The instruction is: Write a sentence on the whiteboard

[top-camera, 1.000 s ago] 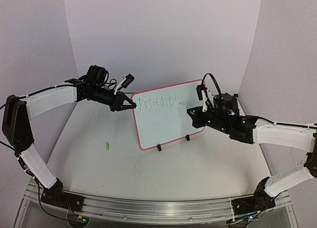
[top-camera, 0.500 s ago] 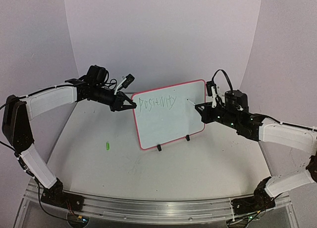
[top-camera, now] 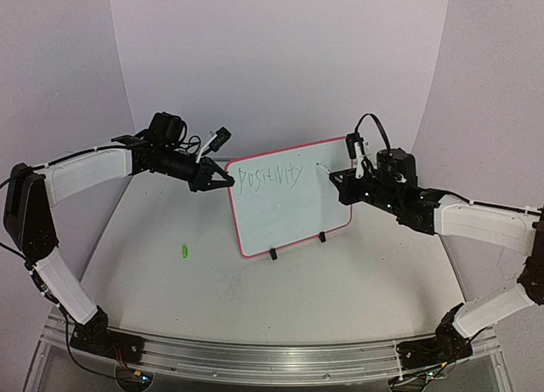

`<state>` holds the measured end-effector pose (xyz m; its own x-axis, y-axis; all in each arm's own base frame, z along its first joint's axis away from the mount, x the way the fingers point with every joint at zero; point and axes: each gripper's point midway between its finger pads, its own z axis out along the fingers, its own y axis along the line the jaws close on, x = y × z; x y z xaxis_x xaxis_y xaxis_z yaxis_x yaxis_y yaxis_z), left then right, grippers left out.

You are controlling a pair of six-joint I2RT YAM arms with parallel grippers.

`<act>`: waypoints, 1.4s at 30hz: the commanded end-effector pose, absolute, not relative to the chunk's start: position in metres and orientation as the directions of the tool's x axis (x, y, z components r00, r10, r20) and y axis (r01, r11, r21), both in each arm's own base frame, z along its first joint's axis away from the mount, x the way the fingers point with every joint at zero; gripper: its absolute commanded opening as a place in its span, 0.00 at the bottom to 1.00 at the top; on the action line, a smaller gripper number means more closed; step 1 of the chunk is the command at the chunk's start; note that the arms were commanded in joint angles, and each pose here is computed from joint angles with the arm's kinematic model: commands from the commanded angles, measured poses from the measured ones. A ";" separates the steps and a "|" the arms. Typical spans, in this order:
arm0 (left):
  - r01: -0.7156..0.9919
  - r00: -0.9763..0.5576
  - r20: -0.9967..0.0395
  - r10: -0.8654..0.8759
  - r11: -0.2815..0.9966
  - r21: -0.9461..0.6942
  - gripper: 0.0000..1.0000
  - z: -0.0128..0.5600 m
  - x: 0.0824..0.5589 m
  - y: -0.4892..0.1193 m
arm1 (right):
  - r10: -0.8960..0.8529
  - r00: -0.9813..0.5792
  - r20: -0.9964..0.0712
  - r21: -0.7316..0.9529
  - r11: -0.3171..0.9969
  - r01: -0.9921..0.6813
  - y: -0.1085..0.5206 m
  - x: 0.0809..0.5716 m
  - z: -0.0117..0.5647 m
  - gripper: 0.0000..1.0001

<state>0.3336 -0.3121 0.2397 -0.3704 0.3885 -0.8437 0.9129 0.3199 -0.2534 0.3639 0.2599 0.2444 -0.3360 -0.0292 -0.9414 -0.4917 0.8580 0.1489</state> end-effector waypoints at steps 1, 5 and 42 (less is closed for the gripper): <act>0.909 -0.384 -0.810 0.443 0.337 -0.247 0.00 0.227 0.326 -0.310 | 0.000 -0.262 -0.965 0.131 0.865 -0.484 0.264 0.378 0.273 0.00; 0.909 -0.383 -0.810 0.444 0.336 -0.246 0.00 0.227 0.326 -0.310 | -0.006 -0.264 -0.965 0.120 0.879 -0.461 0.263 0.384 0.268 0.00; 0.909 -0.385 -0.809 0.445 0.336 -0.248 0.00 0.226 0.327 -0.311 | 0.060 -0.293 -0.954 0.197 0.863 -0.465 0.256 0.365 0.267 0.00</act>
